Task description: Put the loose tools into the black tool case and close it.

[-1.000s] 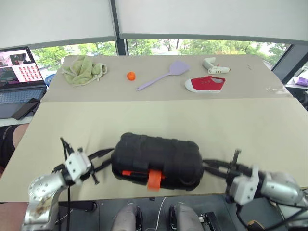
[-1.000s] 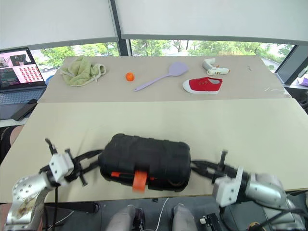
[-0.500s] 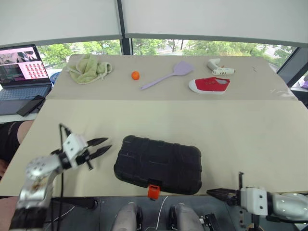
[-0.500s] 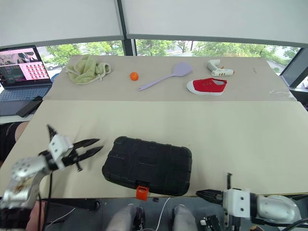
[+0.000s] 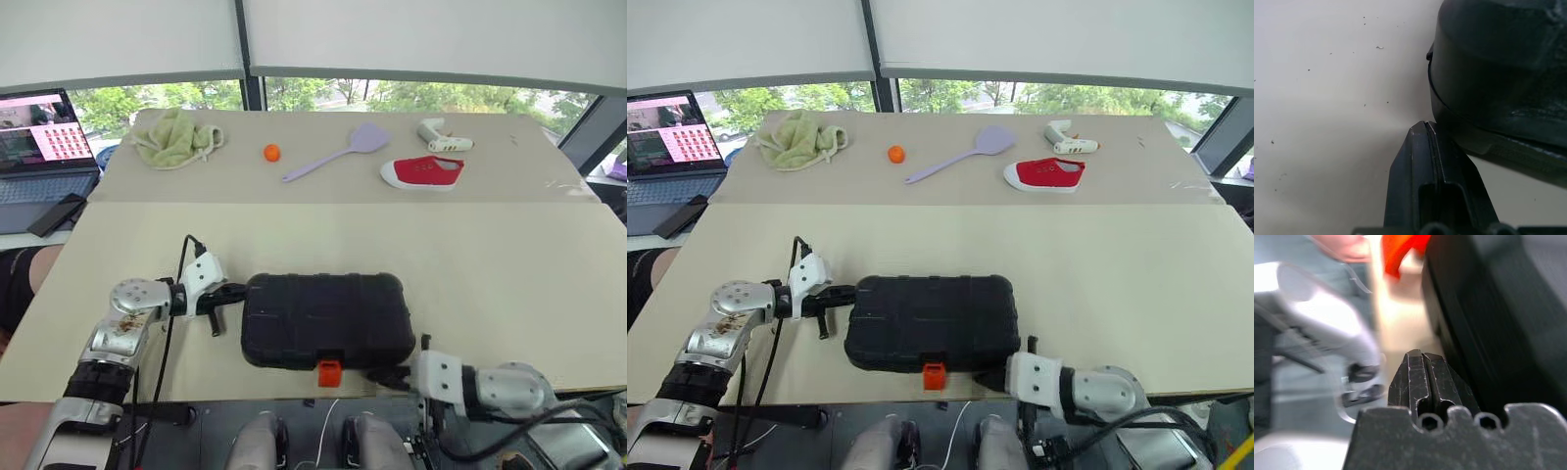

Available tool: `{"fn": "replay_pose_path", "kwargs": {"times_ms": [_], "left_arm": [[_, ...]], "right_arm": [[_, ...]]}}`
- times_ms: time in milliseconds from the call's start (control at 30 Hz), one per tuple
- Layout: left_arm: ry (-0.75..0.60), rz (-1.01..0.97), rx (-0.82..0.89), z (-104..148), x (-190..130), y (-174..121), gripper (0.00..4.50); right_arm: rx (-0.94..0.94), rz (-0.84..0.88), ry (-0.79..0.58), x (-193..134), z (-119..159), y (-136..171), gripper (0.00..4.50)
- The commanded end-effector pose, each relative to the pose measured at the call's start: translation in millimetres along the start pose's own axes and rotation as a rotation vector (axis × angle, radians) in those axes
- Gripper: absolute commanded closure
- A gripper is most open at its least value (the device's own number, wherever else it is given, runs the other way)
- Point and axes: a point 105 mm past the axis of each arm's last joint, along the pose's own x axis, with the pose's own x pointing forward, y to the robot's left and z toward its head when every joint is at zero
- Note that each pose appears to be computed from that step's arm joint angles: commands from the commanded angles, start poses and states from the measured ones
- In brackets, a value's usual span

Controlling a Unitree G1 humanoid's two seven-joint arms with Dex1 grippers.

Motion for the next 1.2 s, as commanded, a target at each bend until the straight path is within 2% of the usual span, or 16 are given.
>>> {"fn": "replay_pose_path", "kwargs": {"times_ms": [33, 267, 367, 433, 500, 567, 733, 900, 967, 1067, 1200], "left_arm": [[-0.080, -0.036, -0.006, 13, 11, -21, 4.45], [-0.143, 0.025, -0.109, 17, 15, -40, 4.45], [-0.190, 0.108, -0.155, 26, 4, -24, 4.45], [-0.260, 0.137, -0.213, 42, -8, -10, 4.45], [-0.334, 0.014, -0.194, 77, -18, -4, 4.45], [-0.334, -0.110, -0.153, 98, -19, -10, 4.45], [-0.273, -0.317, -0.023, 118, 33, -33, 4.45], [-0.200, -0.345, 0.050, 113, 86, -42, 4.45], [-0.072, -0.338, 0.102, 92, 103, -45, 4.45], [0.068, -0.354, 0.105, 62, 116, -54, 4.45], [0.113, -0.402, 0.018, 46, 119, -74, 4.45]], "right_arm": [[-0.042, -0.157, 0.039, -12, -6, -41, 4.50], [-0.024, -0.250, 0.073, -15, -31, -76, 4.50], [-0.038, -0.256, 0.080, -15, -37, -83, 4.50], [-0.033, -0.267, 0.080, -19, -38, -86, 4.50], [0.003, -0.264, 0.089, -31, -42, -83, 4.50], [0.033, -0.252, 0.092, -38, -45, -77, 4.50], [0.146, -0.210, 0.084, -48, -47, -51, 4.50], [0.190, -0.234, 0.047, -43, -37, -40, 4.50], [0.192, -0.258, 0.036, -40, -34, -38, 4.50], [0.187, -0.286, 0.021, -33, -33, -34, 4.50], [0.180, -0.325, -0.009, -24, -29, -36, 4.50]]}}
